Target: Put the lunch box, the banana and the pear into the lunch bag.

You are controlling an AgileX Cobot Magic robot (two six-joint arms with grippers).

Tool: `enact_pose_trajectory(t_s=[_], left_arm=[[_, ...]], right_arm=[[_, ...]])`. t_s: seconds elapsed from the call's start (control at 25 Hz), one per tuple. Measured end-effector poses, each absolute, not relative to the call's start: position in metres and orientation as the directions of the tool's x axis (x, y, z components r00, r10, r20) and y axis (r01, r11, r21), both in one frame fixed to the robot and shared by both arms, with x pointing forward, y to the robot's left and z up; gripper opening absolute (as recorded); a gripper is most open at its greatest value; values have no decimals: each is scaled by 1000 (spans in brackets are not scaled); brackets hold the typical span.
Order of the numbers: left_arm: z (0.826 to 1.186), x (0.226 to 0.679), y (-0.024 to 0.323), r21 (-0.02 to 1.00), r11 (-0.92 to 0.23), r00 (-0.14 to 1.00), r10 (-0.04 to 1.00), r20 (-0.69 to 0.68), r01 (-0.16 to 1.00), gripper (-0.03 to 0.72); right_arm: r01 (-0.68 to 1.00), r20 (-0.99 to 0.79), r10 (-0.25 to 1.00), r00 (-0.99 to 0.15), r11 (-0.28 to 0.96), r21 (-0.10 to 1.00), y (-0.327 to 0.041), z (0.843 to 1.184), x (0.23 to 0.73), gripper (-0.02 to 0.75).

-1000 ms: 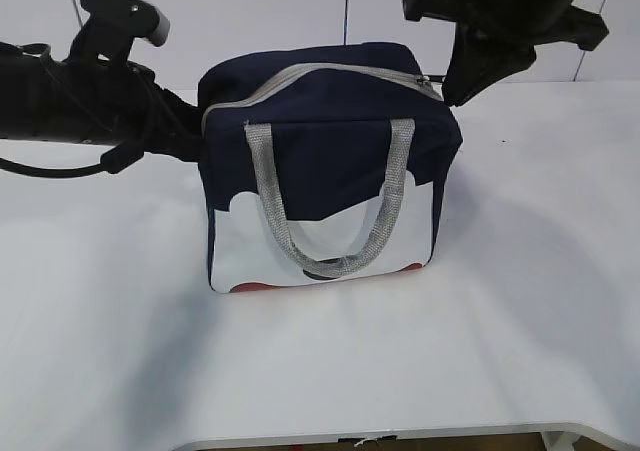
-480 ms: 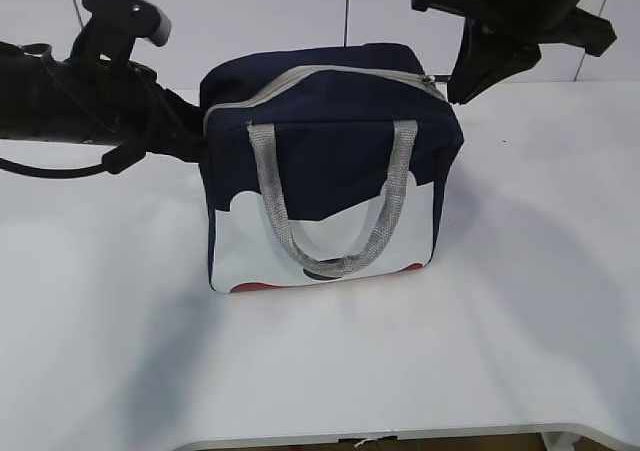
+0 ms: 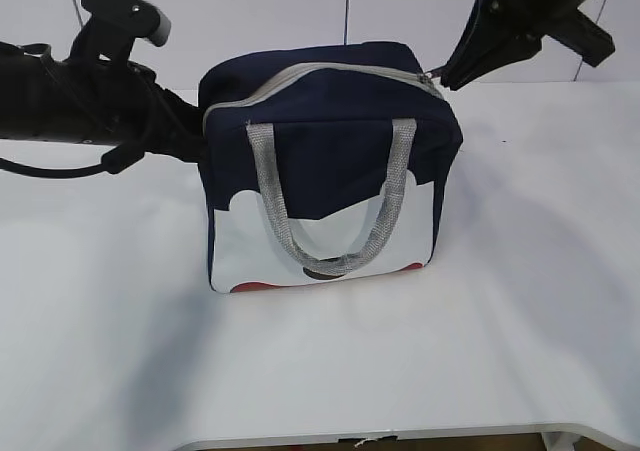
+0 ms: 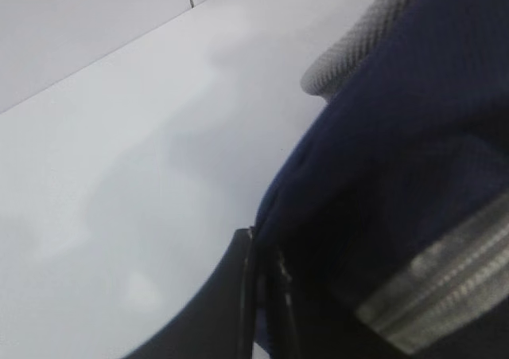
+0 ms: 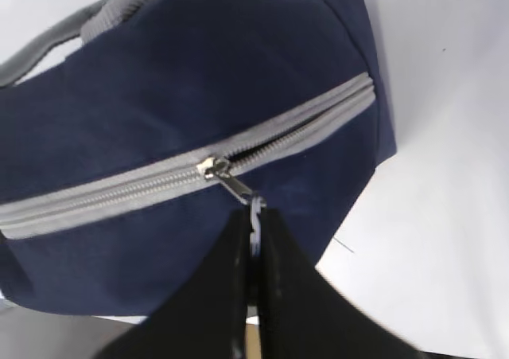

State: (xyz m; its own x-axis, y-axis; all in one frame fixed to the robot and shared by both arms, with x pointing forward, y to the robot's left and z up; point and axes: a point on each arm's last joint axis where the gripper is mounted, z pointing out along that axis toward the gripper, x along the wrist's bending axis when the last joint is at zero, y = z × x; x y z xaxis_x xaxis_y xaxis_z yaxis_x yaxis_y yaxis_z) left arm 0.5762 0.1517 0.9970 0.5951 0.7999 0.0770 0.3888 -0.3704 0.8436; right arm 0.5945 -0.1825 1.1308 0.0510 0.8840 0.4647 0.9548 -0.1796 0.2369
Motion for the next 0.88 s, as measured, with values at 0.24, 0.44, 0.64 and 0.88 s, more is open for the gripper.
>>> enact_pose_trajectory(t_s=[0.24,0.44,0.64,0.88], left_arm=[[997,576,152,843,-372,595,800,79,388,-20],[997,576,152,842,-373,593,801,81,389,-20],[996,577,153,839,-376,581,809,89,394,-20],[996,577,154,836,-385,579,809,101,392,-20]], right_arm=[[959,570,814,113,-239,150,-191,1120,609,18],[968,642,759,106,-226,108,-188,1113,617,18],[966,657,747,99,-230,117,-193,1115,620,18],[949,718,678,158,-305,79,-214,1117,627,18]])
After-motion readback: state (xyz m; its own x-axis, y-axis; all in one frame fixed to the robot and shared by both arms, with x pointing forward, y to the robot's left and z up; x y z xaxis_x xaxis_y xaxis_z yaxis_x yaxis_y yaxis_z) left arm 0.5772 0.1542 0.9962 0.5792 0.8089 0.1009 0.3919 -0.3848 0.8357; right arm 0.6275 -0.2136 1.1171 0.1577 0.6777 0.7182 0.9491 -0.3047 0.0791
